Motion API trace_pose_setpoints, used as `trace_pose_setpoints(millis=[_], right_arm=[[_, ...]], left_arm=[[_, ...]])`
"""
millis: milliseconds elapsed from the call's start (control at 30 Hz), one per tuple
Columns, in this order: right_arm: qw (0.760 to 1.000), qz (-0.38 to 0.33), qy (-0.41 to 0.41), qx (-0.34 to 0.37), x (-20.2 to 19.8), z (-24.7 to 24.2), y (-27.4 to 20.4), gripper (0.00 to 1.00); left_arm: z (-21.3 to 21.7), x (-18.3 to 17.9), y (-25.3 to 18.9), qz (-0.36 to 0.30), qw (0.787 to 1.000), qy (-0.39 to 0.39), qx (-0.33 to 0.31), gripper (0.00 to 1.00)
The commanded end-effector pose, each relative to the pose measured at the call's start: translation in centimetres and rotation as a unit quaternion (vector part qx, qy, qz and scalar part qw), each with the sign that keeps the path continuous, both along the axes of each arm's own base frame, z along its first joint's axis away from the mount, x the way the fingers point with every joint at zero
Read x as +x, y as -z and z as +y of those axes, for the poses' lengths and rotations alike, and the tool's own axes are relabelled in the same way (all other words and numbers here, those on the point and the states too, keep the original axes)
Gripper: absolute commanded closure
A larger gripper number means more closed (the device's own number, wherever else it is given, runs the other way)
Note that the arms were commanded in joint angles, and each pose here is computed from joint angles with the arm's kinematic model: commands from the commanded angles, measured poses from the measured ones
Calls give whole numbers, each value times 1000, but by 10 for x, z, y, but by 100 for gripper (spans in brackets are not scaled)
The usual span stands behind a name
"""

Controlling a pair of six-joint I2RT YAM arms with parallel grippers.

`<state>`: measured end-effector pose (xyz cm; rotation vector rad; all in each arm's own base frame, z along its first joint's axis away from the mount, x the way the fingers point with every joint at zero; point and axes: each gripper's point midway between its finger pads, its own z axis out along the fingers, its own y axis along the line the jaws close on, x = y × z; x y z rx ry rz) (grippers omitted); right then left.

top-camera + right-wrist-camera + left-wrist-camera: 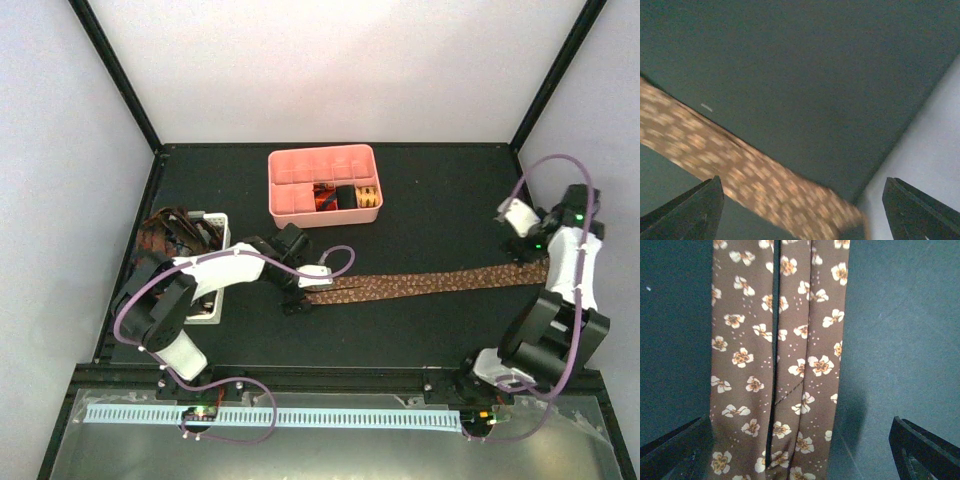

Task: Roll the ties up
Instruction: Flatten out the tie at the center of the board.

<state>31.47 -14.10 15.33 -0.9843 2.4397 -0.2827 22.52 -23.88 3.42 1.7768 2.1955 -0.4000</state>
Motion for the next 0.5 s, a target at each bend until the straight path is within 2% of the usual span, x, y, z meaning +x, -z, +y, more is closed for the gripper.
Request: trace_pose_setpoints(millis=[0,100,233,333,467], right_arm=[[984,13,-145,105,-18,109,15,10],[969,3,-226,96,-28,163,36,9],[942,12,-326,86,-47,222,62,7],[931,40,-351,89,-57,241,78,8],[924,60,-366,91,-62,253,91,10]], left_arm=[[-4,6,6,-10,1000,-8,16,1],[1,8,11,-17,999,-18,24,2],[3,8,12,-26,999,-21,25,9],[4,10,10,-38,999,-19,23,15],[10,14,13,-57,998,-18,38,29]])
